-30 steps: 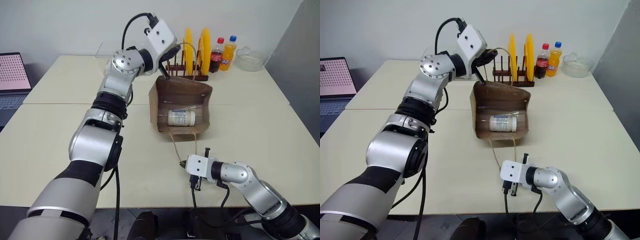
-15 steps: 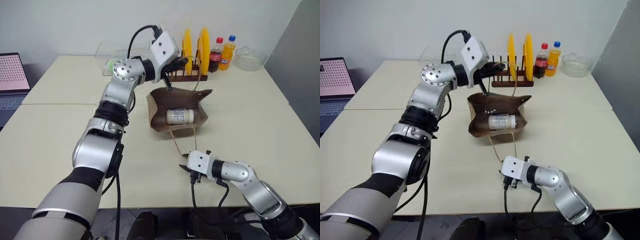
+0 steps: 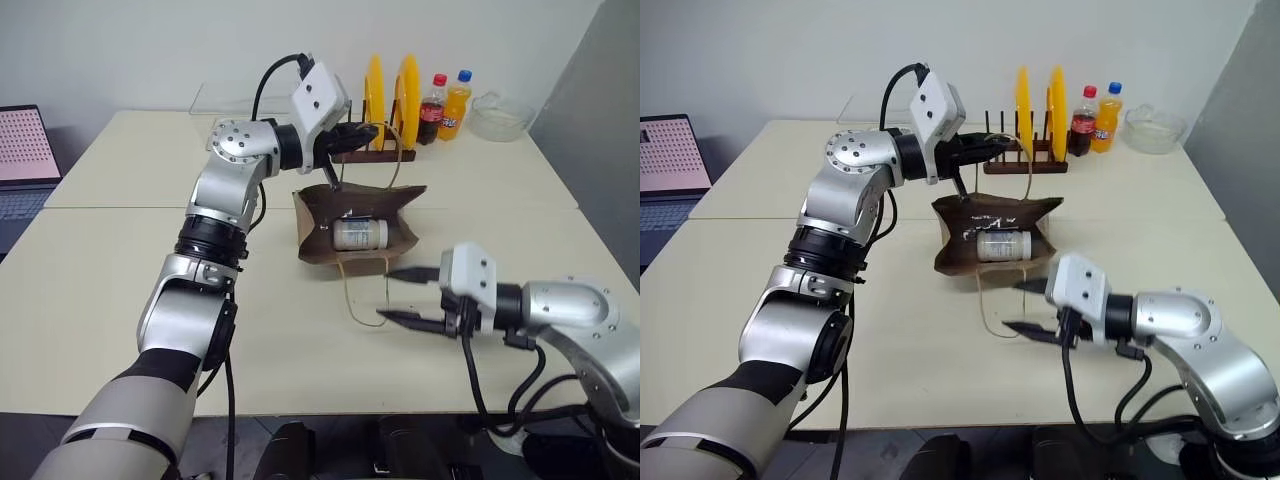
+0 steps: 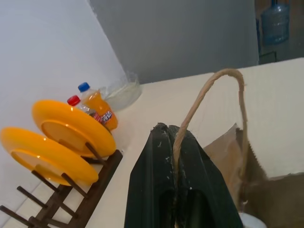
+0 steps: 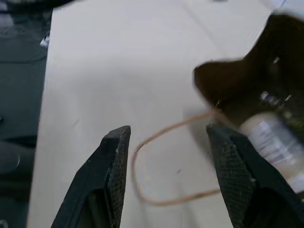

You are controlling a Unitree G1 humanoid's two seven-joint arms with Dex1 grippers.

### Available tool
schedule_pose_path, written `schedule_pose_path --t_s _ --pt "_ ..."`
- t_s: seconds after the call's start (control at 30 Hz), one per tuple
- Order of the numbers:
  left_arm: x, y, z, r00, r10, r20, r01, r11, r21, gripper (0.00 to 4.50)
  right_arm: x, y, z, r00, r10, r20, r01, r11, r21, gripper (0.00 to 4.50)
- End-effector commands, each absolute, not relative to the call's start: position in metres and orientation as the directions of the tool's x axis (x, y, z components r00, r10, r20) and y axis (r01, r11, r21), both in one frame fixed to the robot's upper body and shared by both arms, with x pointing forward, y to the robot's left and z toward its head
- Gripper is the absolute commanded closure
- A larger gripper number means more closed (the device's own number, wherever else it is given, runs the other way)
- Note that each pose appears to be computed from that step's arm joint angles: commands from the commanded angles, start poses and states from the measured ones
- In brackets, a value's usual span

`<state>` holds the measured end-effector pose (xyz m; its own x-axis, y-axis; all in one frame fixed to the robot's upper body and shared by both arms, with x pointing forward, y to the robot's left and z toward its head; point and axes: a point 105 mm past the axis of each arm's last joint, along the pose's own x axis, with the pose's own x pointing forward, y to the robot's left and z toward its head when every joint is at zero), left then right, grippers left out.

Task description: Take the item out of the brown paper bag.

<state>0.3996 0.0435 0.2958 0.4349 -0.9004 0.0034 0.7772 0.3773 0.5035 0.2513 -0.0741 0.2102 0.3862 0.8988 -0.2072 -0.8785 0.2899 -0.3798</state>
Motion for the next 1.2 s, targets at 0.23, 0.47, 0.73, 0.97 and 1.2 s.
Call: schedule_pose_path --t_s 0.23,0.47,0.73,0.97,1.2 --pt "0.378 0.043 0.329 0.352 -0.930 0.105 0.814 0.359 0.455 4.50 0.328 -0.047 0.214 0.544 0.800 -0.251 -0.759 0.343 -0.553 1.87" --pt "0.371 0.040 0.332 0.334 -0.936 0.110 0.818 0.346 0.460 4.50 0.368 -0.042 0.184 0.568 0.711 -0.415 -0.729 0.200 -0.655 0.30" --pt "0.367 0.039 0.331 0.324 -0.940 0.110 0.821 0.337 0.461 4.50 0.394 -0.043 0.160 0.578 0.613 -0.539 -0.730 0.092 -0.678 0.03" --pt "0.366 0.038 0.329 0.321 -0.941 0.106 0.819 0.332 0.469 4.50 0.405 -0.054 0.127 0.550 0.486 -0.679 -0.761 -0.045 -0.648 0.03" --pt "0.369 0.042 0.323 0.345 -0.935 0.086 0.804 0.341 0.488 4.50 0.411 -0.047 0.135 0.568 0.520 -0.638 -0.724 -0.053 -0.688 0.99"
